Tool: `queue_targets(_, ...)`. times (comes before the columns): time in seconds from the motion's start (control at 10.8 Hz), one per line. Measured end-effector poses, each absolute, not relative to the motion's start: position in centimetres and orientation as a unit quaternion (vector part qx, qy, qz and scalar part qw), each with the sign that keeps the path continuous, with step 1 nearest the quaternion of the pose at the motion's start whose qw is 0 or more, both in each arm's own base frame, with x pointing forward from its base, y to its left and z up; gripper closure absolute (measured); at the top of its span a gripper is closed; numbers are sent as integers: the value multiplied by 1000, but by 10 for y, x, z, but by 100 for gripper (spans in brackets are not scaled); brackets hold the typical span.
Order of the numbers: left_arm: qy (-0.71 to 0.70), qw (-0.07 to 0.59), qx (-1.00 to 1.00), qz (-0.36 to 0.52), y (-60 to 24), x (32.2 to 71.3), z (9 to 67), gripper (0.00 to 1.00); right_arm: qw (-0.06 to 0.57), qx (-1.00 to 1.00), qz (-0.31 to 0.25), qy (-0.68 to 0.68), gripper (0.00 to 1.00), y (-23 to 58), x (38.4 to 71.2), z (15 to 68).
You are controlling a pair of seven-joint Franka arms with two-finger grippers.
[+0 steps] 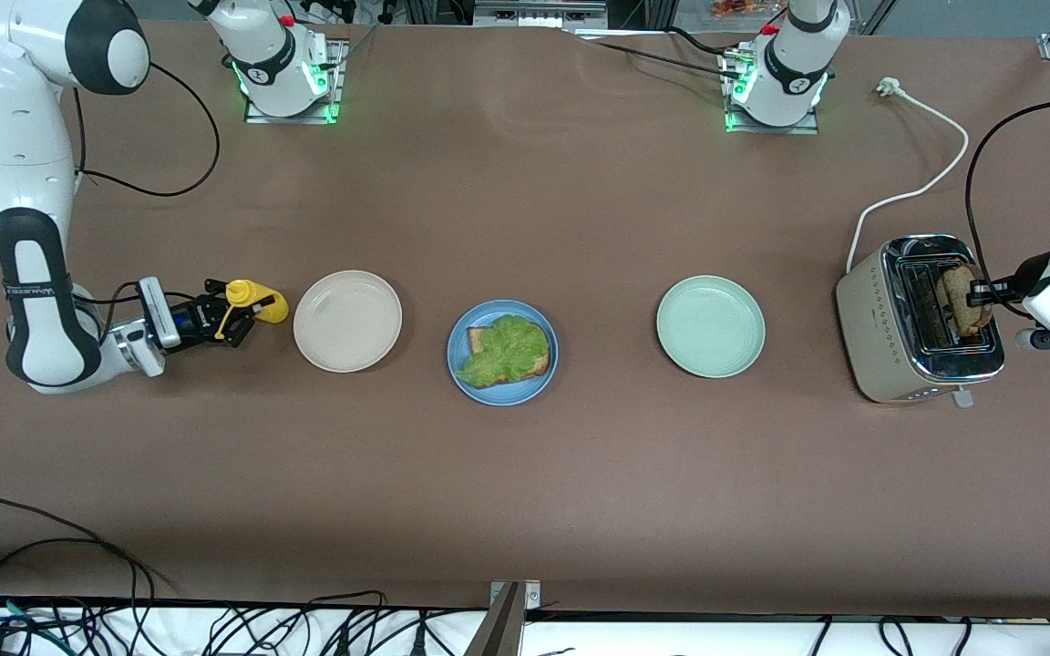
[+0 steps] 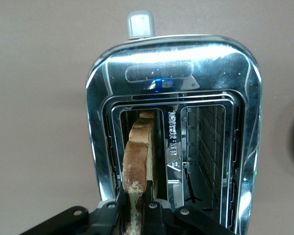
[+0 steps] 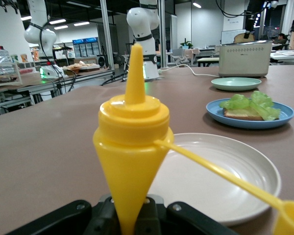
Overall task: Make sandwich in blue plate with both arms
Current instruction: 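Lift the toast out of the toaster with the left gripper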
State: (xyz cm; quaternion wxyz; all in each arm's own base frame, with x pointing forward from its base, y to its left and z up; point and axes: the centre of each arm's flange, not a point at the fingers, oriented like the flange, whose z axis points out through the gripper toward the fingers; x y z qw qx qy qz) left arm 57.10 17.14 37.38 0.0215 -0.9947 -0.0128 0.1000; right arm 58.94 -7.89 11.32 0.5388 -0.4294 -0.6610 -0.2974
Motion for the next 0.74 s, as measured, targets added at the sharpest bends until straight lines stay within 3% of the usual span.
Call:
queue_targets(0.19, -12, 24, -996, 90, 172, 574, 382, 87, 528, -439, -303, -661, 89, -88, 592, 113)
queue_targets(0.28, -12, 25, -996, 79, 172, 577, 394, 87, 527, -441, -305, -659, 81, -91, 592, 114)
queue_targets(0.74, 6, 22, -1000, -13, 152, 565, 500, 91, 523, -455, -300, -655, 19, -100, 592, 114)
